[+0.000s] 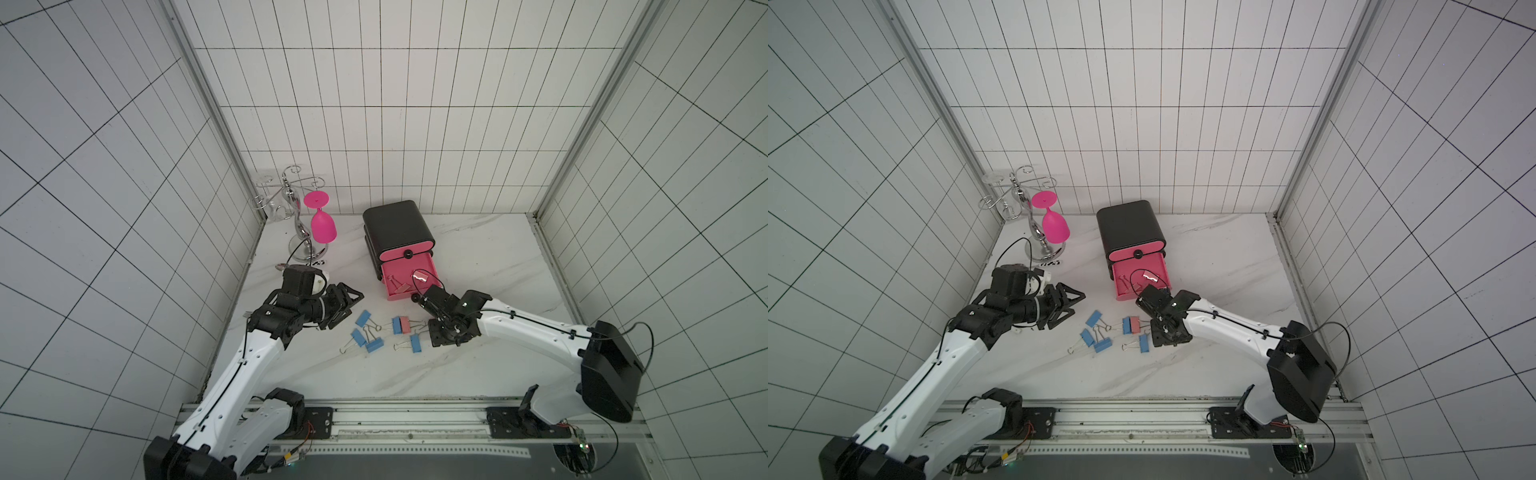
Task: Put the binder clips in the drawer according to color
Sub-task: Pick up the binder clip at the center of the board, then place the binder clip in the drawer, then pick up the binder clip at the center of the board.
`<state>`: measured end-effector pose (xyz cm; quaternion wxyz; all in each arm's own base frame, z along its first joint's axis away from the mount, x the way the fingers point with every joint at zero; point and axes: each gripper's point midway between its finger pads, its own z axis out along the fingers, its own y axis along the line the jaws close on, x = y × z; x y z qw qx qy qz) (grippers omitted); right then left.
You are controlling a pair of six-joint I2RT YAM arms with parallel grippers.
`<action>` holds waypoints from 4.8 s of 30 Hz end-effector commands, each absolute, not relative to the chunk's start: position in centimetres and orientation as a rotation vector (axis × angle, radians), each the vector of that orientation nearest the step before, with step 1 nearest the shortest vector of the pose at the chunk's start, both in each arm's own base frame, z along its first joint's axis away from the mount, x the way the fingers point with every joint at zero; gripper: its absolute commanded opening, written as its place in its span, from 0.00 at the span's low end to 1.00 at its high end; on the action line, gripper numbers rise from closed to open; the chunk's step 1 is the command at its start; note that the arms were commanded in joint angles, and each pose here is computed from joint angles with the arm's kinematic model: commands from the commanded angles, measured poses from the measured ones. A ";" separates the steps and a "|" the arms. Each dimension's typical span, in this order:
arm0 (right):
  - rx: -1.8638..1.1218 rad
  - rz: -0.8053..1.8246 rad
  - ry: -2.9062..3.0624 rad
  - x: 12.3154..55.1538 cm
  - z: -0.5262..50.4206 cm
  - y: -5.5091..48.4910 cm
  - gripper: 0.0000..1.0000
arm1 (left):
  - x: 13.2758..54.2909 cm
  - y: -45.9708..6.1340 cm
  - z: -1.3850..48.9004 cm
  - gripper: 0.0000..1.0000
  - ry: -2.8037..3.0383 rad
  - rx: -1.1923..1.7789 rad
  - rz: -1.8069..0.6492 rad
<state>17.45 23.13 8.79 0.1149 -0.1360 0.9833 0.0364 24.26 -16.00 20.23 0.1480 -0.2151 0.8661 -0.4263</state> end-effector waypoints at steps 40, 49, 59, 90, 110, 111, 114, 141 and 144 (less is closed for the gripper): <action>-0.622 0.202 2.784 32.2 14.7 33.5 0.54 | 29.1 -17.9 21.1 0.68 2.474 -0.551 -1.248; -0.609 0.195 2.765 32.7 15.3 33.2 0.71 | 29.2 -17.3 21.1 0.68 2.471 -0.562 -1.244; -0.477 0.161 2.751 30.2 16.3 27.3 0.64 | 29.2 -17.0 21.3 0.68 2.469 -0.561 -1.230; -0.194 0.235 2.961 24.6 3.5 23.8 0.26 | 27.2 -16.2 21.3 0.68 2.482 -0.578 -1.205; -0.140 0.231 2.868 24.7 5.8 22.4 0.41 | 26.9 -16.1 21.4 0.68 2.482 -0.576 -1.202; -0.139 0.232 2.862 24.7 6.1 22.3 0.42 | 26.9 -16.1 21.4 0.68 2.480 -0.576 -1.201; -0.131 0.226 2.867 24.8 5.8 22.3 0.41 | 26.8 -16.1 21.3 0.68 2.481 -0.580 -1.202; 0.042 0.316 2.909 24.0 3.1 22.2 0.34 | 25.1 -15.7 21.0 0.68 2.493 -0.568 -1.196; 0.063 0.311 2.925 23.9 2.5 22.1 0.29 | 24.8 -15.7 20.9 0.68 2.496 -0.567 -1.195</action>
